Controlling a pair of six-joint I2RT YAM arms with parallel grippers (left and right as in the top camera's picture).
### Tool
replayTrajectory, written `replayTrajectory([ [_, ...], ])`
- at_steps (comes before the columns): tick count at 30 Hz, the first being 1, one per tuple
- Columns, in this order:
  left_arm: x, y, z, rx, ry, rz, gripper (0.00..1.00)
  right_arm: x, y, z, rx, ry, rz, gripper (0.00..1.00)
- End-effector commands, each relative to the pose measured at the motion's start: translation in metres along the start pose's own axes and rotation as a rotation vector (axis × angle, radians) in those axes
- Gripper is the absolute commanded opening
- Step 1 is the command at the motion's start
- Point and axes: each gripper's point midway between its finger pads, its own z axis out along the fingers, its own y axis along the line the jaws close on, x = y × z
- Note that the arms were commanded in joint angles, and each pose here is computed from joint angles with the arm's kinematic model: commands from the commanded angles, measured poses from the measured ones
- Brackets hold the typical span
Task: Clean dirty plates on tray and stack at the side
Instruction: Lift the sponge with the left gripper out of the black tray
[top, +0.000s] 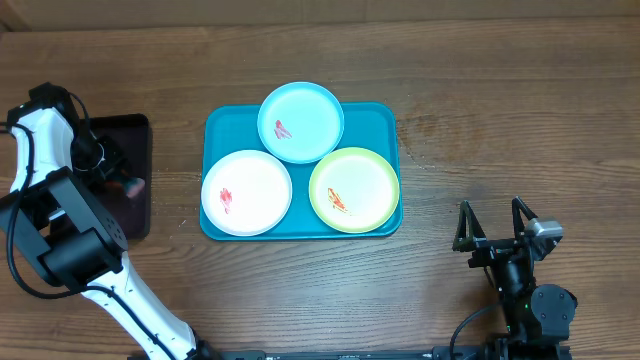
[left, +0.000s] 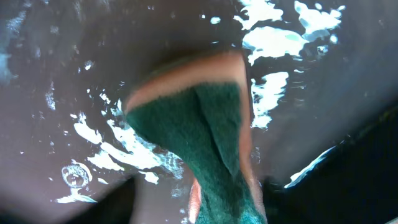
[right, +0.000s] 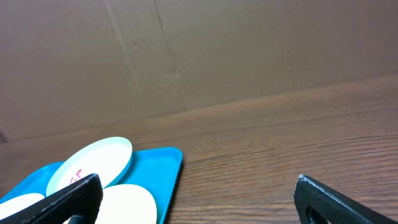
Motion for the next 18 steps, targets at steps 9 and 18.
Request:
replayTrajectory([
  [9, 0.002, 0.009, 0.0, -0.043, -0.007, -0.04, 0.72, 0.002, -0.004, 0.0, 0.016, -0.005, 0.004, 1.0],
  [18, 0.01, 0.003, 0.032, 0.004, -0.006, -0.095, 0.53, 0.001, -0.004, 0.0, 0.016, -0.006, 0.004, 1.0],
])
